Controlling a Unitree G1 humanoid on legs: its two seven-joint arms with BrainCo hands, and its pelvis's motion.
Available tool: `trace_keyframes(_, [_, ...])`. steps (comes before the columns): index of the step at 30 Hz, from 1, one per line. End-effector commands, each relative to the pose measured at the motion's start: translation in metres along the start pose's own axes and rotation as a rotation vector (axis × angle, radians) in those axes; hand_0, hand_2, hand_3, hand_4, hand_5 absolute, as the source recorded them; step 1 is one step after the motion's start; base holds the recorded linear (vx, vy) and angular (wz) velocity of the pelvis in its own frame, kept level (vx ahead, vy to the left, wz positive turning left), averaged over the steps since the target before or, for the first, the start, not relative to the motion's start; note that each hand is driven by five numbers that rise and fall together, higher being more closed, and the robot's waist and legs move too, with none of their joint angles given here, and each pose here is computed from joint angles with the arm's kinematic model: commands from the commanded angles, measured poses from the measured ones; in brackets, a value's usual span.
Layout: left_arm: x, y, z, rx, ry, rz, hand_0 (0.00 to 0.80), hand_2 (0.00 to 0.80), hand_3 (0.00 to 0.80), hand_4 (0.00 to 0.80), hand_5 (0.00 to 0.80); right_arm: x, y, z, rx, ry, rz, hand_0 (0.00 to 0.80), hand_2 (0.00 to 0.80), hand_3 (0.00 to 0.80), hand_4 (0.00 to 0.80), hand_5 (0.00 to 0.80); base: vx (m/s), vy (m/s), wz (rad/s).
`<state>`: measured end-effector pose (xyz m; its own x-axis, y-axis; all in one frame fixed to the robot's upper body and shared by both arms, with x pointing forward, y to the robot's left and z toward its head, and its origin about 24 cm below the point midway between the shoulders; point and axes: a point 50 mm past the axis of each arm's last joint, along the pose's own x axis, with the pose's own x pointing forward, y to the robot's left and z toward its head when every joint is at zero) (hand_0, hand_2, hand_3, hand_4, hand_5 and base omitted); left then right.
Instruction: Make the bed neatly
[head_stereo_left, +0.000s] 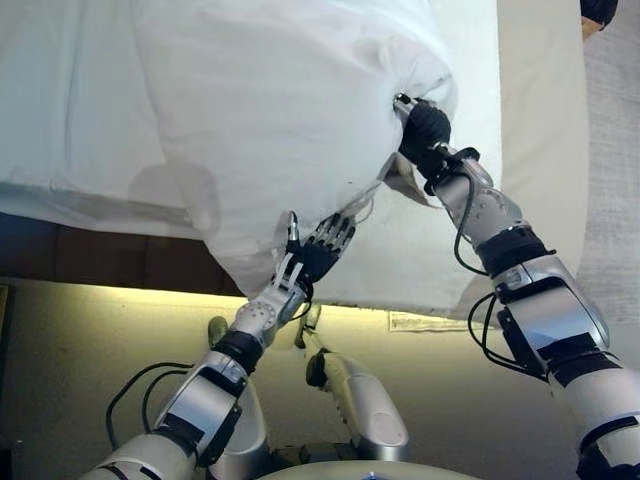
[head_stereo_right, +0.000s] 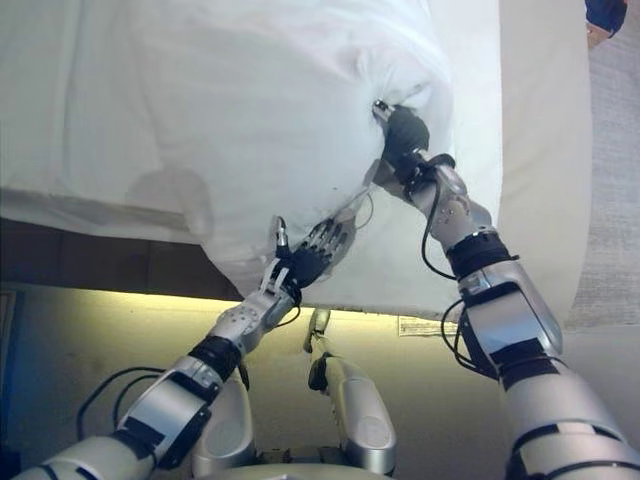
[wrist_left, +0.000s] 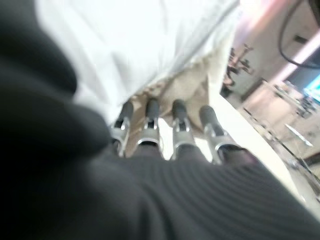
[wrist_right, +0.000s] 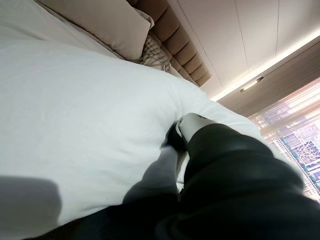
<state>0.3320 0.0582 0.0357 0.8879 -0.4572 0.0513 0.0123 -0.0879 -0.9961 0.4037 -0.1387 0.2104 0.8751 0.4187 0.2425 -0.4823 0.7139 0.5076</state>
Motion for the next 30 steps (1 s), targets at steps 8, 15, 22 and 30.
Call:
trace_keyframes(8, [0.029,-0.042,-0.010,-0.025,-0.081,-0.178,0.000,0.000,0.000,0.000,0.000,-0.004,0.051,0.044,0.017,-0.226,0.278,0.800,0.800,0.800,0.800,0.800,0.007,-0.017,0.00])
trace_keyframes(15, [0.030,-0.050,0.013,0.007,-0.161,-0.183,0.000,0.000,0.000,0.000,0.000,-0.005,0.052,0.041,0.025,-0.210,0.295,0.800,0.800,0.800,0.800,0.800,0.000,0.000,0.00])
trace_keyframes(22, [0.030,-0.062,0.038,0.033,-0.249,-0.185,0.000,0.000,0.000,0.000,0.000,-0.008,0.051,0.037,0.011,-0.190,0.311,0.800,0.800,0.800,0.800,0.800,0.000,0.000,0.00])
trace_keyframes(30, [0.030,-0.084,0.070,0.069,-0.346,-0.199,0.000,0.000,0.000,0.000,0.000,-0.010,0.049,0.032,0.001,-0.156,0.322,0.800,0.800,0.800,0.800,0.800,0.000,0.000,0.00])
